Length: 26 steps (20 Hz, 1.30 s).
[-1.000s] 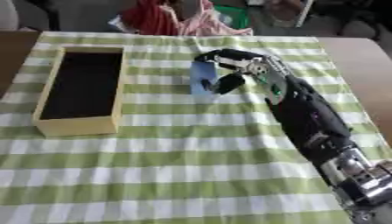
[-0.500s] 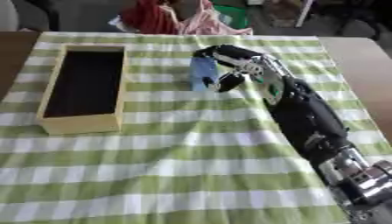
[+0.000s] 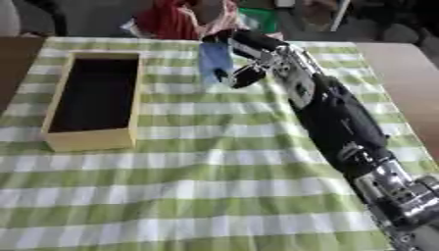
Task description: Pick up objects on the table and place them in the box.
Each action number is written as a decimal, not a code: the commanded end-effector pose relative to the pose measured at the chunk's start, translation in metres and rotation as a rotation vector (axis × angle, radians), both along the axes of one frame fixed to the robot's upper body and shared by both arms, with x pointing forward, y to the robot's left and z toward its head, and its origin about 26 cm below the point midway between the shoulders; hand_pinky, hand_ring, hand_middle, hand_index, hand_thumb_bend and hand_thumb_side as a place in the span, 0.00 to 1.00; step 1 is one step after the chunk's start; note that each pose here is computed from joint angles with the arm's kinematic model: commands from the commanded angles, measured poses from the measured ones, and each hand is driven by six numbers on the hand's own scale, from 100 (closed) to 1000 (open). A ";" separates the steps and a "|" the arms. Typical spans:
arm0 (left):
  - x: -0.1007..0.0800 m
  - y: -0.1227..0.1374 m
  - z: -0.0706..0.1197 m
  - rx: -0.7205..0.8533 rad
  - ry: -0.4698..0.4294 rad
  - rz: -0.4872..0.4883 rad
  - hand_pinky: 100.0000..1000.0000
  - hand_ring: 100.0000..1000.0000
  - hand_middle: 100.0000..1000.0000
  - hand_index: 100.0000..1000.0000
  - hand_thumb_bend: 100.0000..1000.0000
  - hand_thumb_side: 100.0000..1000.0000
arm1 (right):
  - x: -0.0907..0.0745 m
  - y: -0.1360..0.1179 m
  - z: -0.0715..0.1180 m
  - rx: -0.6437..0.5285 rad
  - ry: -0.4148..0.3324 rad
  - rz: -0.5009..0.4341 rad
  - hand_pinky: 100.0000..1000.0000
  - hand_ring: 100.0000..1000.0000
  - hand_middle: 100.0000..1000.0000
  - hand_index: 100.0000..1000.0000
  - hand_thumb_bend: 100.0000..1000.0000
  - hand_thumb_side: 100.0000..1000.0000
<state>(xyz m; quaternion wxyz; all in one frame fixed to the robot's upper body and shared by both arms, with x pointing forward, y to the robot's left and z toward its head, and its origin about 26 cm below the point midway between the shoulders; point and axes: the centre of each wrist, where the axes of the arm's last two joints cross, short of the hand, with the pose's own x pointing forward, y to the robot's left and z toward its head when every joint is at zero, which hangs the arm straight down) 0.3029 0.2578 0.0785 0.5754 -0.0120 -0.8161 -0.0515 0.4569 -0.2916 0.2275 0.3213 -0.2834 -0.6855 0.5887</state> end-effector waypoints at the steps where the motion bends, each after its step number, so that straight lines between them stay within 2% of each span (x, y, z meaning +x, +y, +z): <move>1: 0.000 0.001 0.005 0.017 -0.016 -0.020 0.58 0.87 0.67 0.64 0.00 0.57 | 0.000 0.012 0.026 -0.007 -0.054 0.046 0.87 0.99 0.46 0.96 0.00 0.00; 9: 0.002 -0.005 0.008 0.019 -0.020 -0.061 0.58 0.87 0.67 0.64 0.00 0.57 | 0.010 0.058 0.029 -0.022 -0.049 0.139 0.88 0.99 0.46 0.96 0.00 0.01; 11: 0.003 -0.007 0.008 0.019 -0.022 -0.070 0.58 0.87 0.67 0.64 0.00 0.56 | 0.012 0.068 0.027 -0.029 -0.042 0.160 0.87 0.99 0.46 0.96 0.00 0.00; 12: 0.003 -0.007 0.009 0.018 -0.023 -0.073 0.58 0.87 0.67 0.64 0.00 0.59 | 0.013 0.073 0.025 -0.032 -0.039 0.169 0.87 0.99 0.46 0.96 0.00 0.05; 13: 0.003 -0.008 0.009 0.017 -0.025 -0.077 0.58 0.87 0.67 0.64 0.00 0.56 | 0.014 0.078 0.024 -0.035 -0.034 0.179 0.87 0.99 0.46 0.96 0.00 0.00; 20: 0.005 -0.012 0.011 0.012 -0.029 -0.100 0.58 0.87 0.67 0.64 0.00 0.57 | 0.017 0.107 0.006 -0.079 0.005 0.233 0.88 1.00 0.47 0.96 0.00 0.00; 24: 0.005 -0.013 0.011 0.011 -0.028 -0.102 0.58 0.87 0.67 0.63 0.00 0.57 | 0.017 0.118 -0.006 -0.117 0.031 0.256 0.87 1.00 0.54 0.97 0.00 0.00; 26: 0.005 -0.013 0.011 0.011 -0.027 -0.102 0.58 0.87 0.67 0.63 0.00 0.57 | 0.016 0.123 -0.012 -0.143 0.037 0.270 0.88 1.00 0.64 0.97 0.00 0.00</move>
